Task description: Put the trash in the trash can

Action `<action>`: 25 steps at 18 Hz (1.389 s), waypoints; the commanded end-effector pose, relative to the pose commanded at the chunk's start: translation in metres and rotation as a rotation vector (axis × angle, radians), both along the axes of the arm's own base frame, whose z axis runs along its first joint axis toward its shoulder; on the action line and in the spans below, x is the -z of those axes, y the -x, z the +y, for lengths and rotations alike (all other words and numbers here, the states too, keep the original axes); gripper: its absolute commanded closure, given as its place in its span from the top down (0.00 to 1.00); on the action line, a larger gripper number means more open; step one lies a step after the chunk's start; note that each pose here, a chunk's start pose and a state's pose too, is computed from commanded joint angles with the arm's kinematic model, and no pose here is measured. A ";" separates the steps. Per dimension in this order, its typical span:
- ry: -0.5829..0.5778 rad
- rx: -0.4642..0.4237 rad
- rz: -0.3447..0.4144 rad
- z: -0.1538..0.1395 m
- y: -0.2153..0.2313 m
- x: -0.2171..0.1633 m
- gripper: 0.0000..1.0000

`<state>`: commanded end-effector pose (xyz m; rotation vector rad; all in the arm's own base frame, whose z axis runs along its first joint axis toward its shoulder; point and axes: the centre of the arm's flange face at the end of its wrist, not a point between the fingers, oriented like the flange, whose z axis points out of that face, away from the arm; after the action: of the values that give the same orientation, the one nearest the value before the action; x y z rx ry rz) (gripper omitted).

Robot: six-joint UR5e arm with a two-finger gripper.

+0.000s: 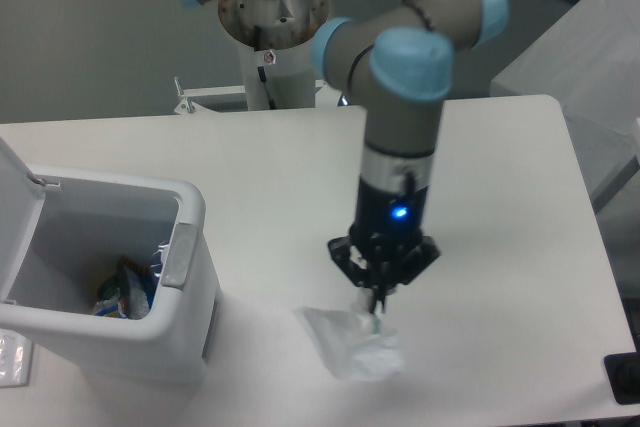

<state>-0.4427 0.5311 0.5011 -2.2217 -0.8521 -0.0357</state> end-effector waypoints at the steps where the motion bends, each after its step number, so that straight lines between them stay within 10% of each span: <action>1: -0.026 -0.002 -0.006 -0.001 -0.006 -0.012 0.06; 9: -0.112 0.156 0.052 0.005 -0.127 -0.086 0.06; 21: 0.069 0.451 0.121 0.042 -0.275 -0.019 0.09; 22: 0.071 0.455 0.119 0.043 -0.276 -0.018 0.20; 25: 0.073 0.461 0.120 0.044 -0.280 -0.015 0.93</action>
<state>-0.1623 0.5753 0.5159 -2.4182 -0.2686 -0.0903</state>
